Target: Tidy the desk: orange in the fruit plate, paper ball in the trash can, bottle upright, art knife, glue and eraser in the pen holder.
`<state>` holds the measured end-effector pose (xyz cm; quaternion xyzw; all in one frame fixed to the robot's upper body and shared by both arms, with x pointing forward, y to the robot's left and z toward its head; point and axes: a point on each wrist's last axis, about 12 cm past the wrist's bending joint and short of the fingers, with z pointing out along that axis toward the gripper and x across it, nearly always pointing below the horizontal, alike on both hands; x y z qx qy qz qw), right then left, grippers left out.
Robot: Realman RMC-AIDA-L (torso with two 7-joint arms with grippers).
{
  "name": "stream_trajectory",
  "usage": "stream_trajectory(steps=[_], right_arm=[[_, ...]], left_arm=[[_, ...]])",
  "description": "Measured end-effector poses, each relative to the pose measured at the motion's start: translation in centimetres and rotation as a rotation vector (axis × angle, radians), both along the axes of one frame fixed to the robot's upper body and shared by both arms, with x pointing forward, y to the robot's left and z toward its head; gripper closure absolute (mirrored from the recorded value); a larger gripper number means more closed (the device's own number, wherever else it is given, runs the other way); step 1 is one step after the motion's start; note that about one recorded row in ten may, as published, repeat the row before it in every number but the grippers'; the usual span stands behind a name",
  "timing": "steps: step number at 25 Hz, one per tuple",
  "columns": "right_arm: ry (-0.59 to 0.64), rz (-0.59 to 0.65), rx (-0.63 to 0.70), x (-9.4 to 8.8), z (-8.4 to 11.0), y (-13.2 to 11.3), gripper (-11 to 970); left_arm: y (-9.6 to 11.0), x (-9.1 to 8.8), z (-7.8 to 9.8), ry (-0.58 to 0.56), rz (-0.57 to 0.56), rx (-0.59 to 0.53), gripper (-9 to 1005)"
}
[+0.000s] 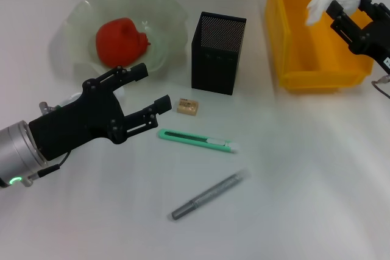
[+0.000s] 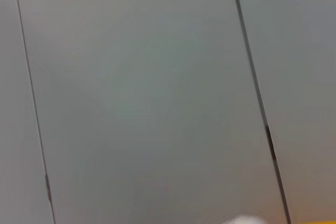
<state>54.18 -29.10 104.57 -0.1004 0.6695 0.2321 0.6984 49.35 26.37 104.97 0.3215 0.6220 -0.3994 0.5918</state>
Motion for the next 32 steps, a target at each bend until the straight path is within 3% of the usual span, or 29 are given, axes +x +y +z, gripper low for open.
stream_trajectory(steps=[7,12,21,28,32], right_arm=[[-0.007,0.002,0.006,0.0,0.1,0.0,264],[-0.006,0.002,0.009,0.0,0.1,0.0,132],[-0.049,0.034,0.059,-0.6,0.6,0.3,132],[-0.105,0.222,0.16,-2.7,2.5,-0.8,132],[-0.069,0.42,0.075,-3.3,3.4,-0.7,132]], left_arm=[[0.1,-0.2,-0.1,0.004,0.003,-0.003,200],[0.2,-0.4,-0.1,0.006,0.003,-0.006,200],[0.1,-0.6,-0.1,0.011,-0.007,-0.015,199],[0.3,-0.4,0.1,0.022,-0.015,-0.016,200],[0.4,-0.3,0.1,0.026,-0.016,-0.014,200]])
